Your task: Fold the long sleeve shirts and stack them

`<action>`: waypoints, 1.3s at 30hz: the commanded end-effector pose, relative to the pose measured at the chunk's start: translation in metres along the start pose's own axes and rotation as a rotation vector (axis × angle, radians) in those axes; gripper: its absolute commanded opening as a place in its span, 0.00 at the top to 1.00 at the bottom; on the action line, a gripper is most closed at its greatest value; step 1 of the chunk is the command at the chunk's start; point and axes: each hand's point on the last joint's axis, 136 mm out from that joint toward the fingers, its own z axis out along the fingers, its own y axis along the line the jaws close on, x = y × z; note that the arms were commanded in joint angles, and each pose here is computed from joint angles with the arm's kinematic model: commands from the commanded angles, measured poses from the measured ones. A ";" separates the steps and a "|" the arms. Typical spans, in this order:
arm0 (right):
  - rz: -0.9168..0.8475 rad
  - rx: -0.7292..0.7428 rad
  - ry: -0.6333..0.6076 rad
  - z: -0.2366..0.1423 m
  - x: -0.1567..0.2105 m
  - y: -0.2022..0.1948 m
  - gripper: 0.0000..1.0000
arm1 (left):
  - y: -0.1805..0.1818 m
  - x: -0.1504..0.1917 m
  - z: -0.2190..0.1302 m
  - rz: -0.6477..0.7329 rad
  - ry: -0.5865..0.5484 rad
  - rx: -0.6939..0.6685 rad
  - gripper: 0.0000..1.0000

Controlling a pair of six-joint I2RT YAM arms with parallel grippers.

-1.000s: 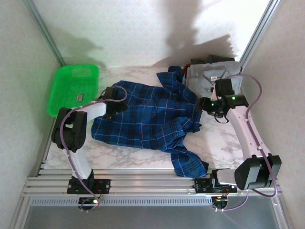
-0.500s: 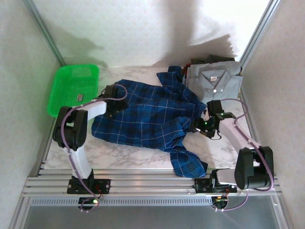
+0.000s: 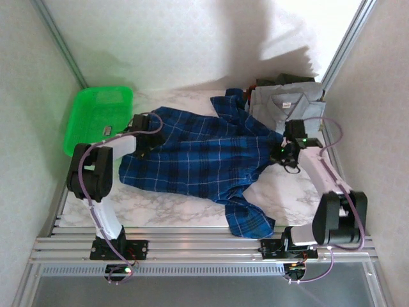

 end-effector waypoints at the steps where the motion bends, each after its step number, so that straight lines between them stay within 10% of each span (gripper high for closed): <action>1: -0.036 0.153 0.015 -0.037 0.008 -0.038 0.93 | 0.041 0.011 0.019 -0.009 0.045 -0.153 0.03; 6: 0.039 0.175 -0.002 -0.037 0.001 -0.061 0.93 | 0.035 0.003 0.027 -0.006 0.035 -0.132 0.03; 13: 0.126 -0.049 0.030 -0.001 -0.032 -0.019 0.46 | 0.012 -0.006 0.025 -0.008 0.038 -0.052 0.02; 19: 0.186 -0.086 0.148 -0.049 0.036 -0.010 0.31 | -0.011 -0.028 -0.021 -0.031 -0.029 -0.021 0.00; 27: 0.010 -0.104 0.467 -0.031 0.173 0.047 0.34 | -0.067 -0.033 -0.083 -0.013 -0.101 0.055 0.00; 35: -0.145 0.244 0.479 0.017 0.218 0.024 0.39 | -0.192 0.017 -0.084 0.164 0.017 0.337 0.00; 39: -0.071 0.365 0.448 0.024 0.237 0.008 0.57 | -0.233 0.065 -0.071 0.205 0.133 0.436 0.01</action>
